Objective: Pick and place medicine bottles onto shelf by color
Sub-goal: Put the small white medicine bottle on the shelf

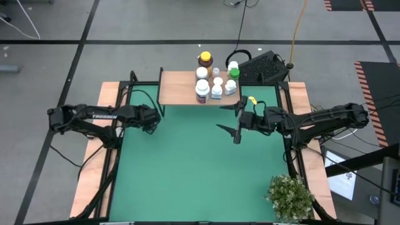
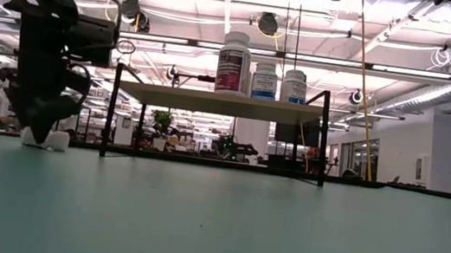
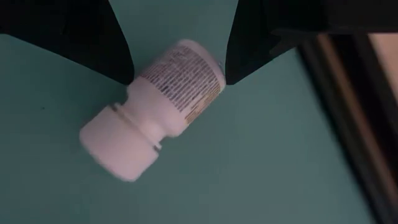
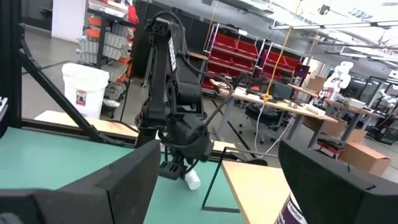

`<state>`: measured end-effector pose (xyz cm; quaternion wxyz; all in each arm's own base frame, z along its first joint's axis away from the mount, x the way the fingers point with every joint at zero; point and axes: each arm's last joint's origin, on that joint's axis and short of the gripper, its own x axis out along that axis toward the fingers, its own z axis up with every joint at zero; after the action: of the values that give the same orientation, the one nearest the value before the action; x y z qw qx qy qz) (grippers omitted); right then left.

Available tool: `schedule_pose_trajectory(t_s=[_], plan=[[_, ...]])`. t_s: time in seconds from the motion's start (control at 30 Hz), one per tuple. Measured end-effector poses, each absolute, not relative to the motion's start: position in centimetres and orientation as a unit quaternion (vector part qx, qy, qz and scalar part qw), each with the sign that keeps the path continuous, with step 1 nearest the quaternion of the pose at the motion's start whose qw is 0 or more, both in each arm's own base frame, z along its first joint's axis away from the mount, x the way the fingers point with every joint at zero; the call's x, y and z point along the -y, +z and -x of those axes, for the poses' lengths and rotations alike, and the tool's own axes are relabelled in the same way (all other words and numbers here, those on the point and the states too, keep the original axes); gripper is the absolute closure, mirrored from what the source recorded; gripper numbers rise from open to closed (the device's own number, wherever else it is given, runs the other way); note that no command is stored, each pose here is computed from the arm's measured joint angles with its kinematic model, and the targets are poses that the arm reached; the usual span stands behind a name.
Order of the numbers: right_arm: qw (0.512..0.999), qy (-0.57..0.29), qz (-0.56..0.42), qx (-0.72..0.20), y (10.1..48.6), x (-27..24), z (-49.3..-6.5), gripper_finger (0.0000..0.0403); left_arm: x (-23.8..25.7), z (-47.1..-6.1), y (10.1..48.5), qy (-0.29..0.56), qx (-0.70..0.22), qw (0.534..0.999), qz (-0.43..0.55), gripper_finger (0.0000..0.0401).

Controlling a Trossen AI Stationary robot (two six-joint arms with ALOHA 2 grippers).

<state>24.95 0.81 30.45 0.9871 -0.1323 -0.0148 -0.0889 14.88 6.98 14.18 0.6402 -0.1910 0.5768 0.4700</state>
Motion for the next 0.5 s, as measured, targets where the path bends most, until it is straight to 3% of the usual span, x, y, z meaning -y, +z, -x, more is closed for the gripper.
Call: schedule_pose_trajectory(t_s=[0.33, 0.5], plan=[[0.987, -0.090, 0.131, 0.023, 30.6, -0.8, -24.9, 0.0081, -7.2, -14.5, 12.8, 0.444, -0.568, 0.662, 0.204, 0.0150], [0.986, -0.090, 0.135, 0.024, 30.6, -0.8, -24.9, 0.0081, -7.3, -14.8, 13.1, 0.430, -0.570, 0.669, 0.207, 0.0182]])
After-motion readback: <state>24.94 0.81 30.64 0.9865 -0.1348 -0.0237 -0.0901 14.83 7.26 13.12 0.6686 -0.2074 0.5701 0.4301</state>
